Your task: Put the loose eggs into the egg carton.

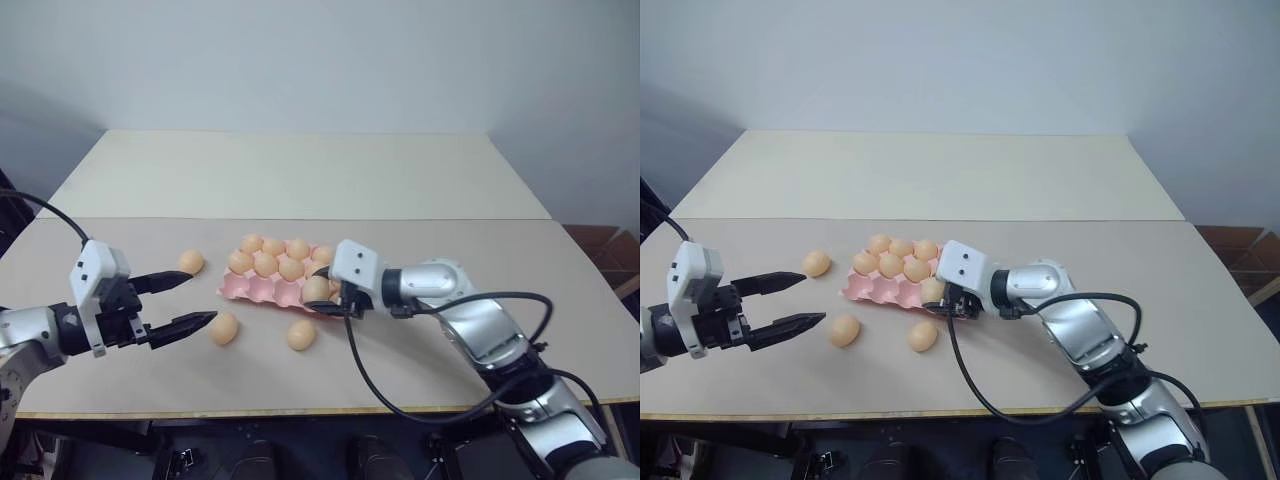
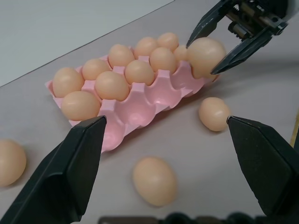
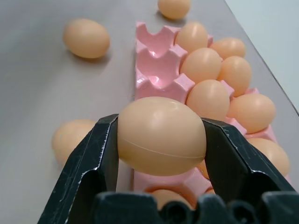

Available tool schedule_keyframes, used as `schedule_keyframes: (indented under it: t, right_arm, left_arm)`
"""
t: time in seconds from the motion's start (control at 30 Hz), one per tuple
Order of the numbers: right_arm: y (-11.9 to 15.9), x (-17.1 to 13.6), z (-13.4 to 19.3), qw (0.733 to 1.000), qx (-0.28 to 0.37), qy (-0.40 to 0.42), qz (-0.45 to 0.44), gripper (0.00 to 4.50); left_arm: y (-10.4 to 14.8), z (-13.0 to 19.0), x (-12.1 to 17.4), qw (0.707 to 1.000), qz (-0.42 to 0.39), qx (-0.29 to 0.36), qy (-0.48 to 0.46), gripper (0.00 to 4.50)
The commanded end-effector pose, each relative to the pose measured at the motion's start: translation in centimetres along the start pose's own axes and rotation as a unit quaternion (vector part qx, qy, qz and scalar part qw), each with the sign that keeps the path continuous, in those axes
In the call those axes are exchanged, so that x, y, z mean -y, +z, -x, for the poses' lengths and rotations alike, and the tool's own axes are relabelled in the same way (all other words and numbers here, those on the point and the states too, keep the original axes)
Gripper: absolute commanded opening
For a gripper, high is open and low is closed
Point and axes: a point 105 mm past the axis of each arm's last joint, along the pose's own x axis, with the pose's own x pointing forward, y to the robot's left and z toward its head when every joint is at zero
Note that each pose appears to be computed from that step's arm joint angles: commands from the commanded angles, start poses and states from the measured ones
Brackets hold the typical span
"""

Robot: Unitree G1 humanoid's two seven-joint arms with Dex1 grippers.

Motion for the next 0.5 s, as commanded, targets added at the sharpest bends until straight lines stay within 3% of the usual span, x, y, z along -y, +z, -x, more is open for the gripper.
schedule_keyframes:
  t: [0.03, 0.17, 0.33, 0.5]
  right_arm:
    - [1.0, 0.5, 0.0, 1.000, 0.011, -0.016, 0.021, 3.21]
    - [1.5, -0.2, 0.3, 1.000, 0.025, 0.001, 0.017, 4.43]
    - [1.8, 0.1, 1.7, 0.999, 0.038, -0.013, 0.009, 4.47]
    - [1.1, 0.6, 6.7, 0.998, 0.062, -0.030, -0.014, 4.47]
  left_arm:
    - [0.7, 0.2, 0.3, 1.000, -0.016, 0.011, 0.002, 4.50]
    - [0.5, 0.2, 0.4, 1.000, -0.014, 0.009, 0.003, 4.50]
    - [0.5, 0.1, 0.1, 1.000, -0.011, 0.010, 0.006, 4.50]
    - [0.5, 0.7, -0.1, 1.000, -0.010, 0.013, 0.003, 4.50]
